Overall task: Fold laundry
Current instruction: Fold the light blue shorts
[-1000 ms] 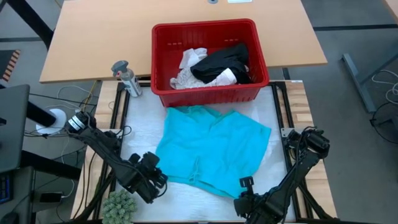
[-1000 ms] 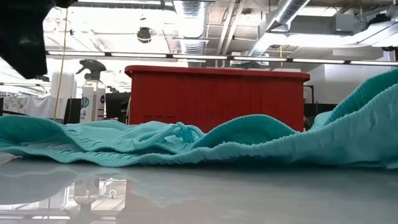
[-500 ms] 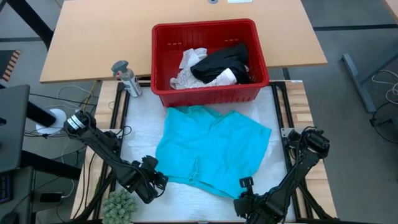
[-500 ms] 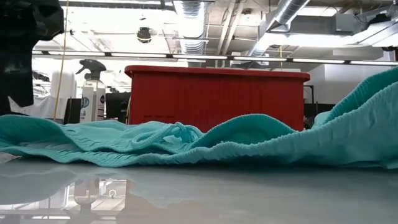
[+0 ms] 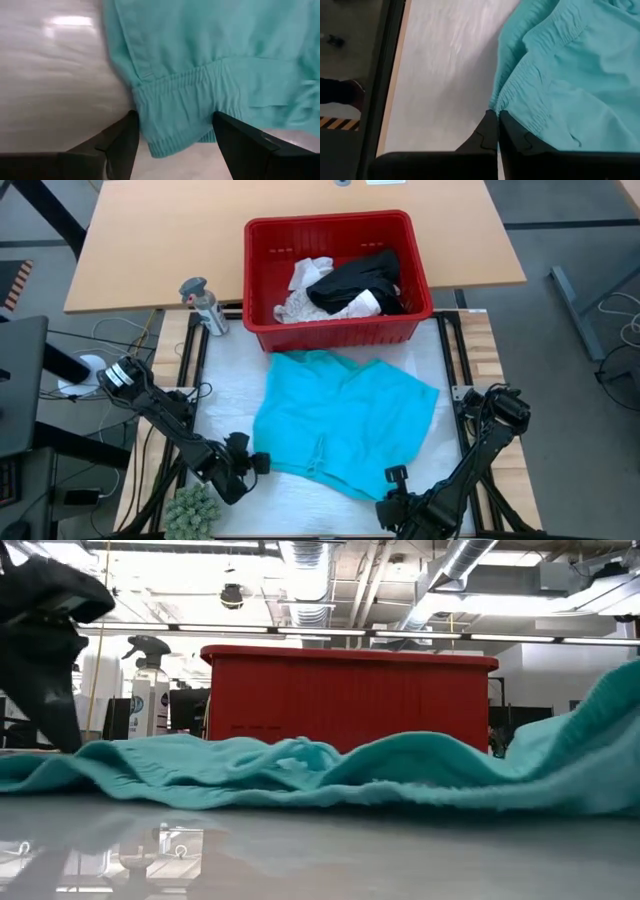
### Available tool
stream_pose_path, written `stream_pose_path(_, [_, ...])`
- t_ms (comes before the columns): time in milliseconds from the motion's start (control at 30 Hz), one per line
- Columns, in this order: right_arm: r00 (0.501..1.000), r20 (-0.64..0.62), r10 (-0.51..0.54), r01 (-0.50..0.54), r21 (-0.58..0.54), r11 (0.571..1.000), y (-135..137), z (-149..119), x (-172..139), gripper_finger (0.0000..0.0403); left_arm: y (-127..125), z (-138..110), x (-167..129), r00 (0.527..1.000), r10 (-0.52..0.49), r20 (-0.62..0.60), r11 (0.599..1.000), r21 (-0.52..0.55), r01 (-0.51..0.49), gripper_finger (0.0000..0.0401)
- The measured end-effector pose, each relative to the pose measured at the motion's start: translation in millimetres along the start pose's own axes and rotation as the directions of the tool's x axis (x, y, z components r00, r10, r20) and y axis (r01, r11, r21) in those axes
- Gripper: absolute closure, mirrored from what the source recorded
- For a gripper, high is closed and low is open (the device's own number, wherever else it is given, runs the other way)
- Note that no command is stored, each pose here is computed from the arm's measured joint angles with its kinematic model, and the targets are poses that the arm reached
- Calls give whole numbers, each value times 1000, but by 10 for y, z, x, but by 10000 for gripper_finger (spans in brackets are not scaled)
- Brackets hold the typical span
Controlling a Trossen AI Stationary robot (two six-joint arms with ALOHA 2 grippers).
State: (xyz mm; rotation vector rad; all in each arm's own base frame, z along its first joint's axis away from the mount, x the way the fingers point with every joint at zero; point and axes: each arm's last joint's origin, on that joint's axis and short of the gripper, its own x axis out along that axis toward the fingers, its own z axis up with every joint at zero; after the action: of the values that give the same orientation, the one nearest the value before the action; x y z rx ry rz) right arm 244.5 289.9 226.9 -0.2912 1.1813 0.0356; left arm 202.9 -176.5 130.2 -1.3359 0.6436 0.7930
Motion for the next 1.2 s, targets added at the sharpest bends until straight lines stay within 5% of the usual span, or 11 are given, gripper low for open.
stream_pose_path(300, [1000, 5, 2, -2, -11, 1000, 34, -24, -17, 378, 110, 25, 20, 998, -54, 25, 986, -158, 57, 182])
stream_pose_path(667, [1000, 24, 16, -16, -3, 1000, 47, -3, -17, 378, 116, 31, 32, 997, -64, 38, 994, -86, 67, 384])
stream_pose_path(1200, [981, 17, 195, -193, -58, 979, 252, -51, -100, 324, 18, 149, -311, 991, -134, 25, 990, 40, 133, 400])
